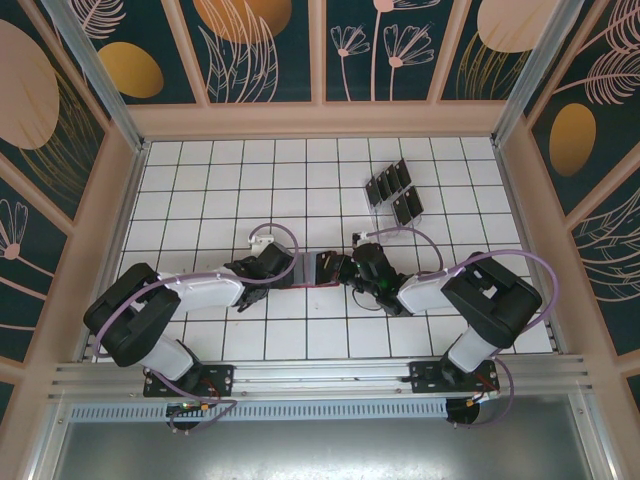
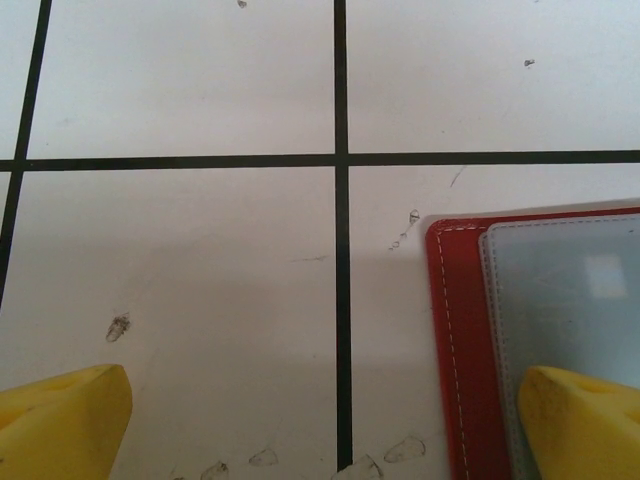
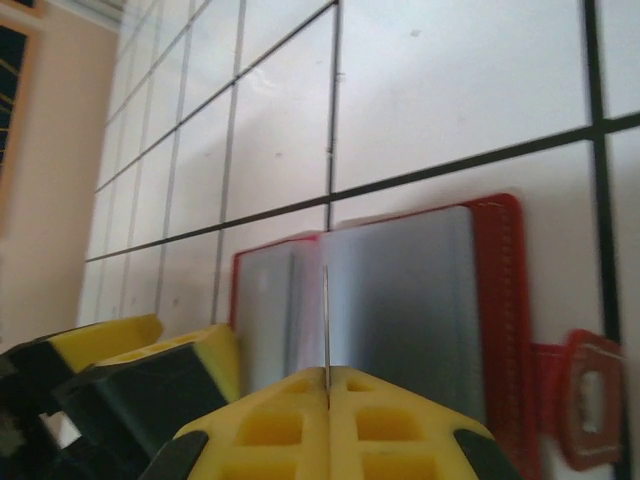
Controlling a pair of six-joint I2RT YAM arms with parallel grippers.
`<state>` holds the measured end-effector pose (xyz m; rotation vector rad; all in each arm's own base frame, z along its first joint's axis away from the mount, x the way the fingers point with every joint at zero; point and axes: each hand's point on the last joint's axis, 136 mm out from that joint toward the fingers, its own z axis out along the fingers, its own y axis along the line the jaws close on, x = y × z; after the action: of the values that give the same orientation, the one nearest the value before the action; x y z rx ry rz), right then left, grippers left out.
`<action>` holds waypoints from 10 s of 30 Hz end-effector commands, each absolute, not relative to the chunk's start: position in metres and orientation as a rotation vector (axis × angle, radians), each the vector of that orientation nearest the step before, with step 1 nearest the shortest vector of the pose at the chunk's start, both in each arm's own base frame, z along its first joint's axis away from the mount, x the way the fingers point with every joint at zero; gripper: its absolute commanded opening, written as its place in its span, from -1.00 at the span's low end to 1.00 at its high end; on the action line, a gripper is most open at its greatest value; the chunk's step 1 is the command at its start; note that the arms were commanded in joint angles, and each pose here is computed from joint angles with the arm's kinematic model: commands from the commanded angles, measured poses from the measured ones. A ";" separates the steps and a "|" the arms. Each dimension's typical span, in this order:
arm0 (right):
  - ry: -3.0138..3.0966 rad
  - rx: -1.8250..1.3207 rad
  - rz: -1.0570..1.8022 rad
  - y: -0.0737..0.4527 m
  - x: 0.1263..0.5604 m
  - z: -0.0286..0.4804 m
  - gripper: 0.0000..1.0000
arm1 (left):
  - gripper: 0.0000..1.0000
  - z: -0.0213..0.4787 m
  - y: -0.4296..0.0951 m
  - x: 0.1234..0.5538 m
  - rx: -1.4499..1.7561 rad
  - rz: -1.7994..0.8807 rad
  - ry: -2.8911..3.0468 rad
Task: Put the credit cards into the card holder
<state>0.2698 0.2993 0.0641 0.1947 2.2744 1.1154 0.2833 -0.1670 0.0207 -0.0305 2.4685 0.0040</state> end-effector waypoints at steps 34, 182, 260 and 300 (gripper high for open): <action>2.104 0.207 1.285 0.325 0.292 0.073 -1.00 | 0.97 0.005 -0.149 0.268 -0.027 0.074 2.524; 2.626 -0.084 0.836 0.351 0.292 0.015 0.03 | 0.97 0.014 -0.143 0.278 -0.190 -0.008 2.548; 2.592 -0.256 0.728 0.374 0.280 0.041 -0.05 | 0.97 -0.001 -0.118 0.263 -0.282 -0.031 2.584; 2.586 -0.292 0.754 0.384 0.264 0.044 0.08 | 0.97 0.007 -0.120 0.268 -0.294 -0.039 2.562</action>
<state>0.2633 0.3966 0.0369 -0.3331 2.5953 0.7581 0.2731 -0.1215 0.0130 -0.2803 2.5347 -0.0393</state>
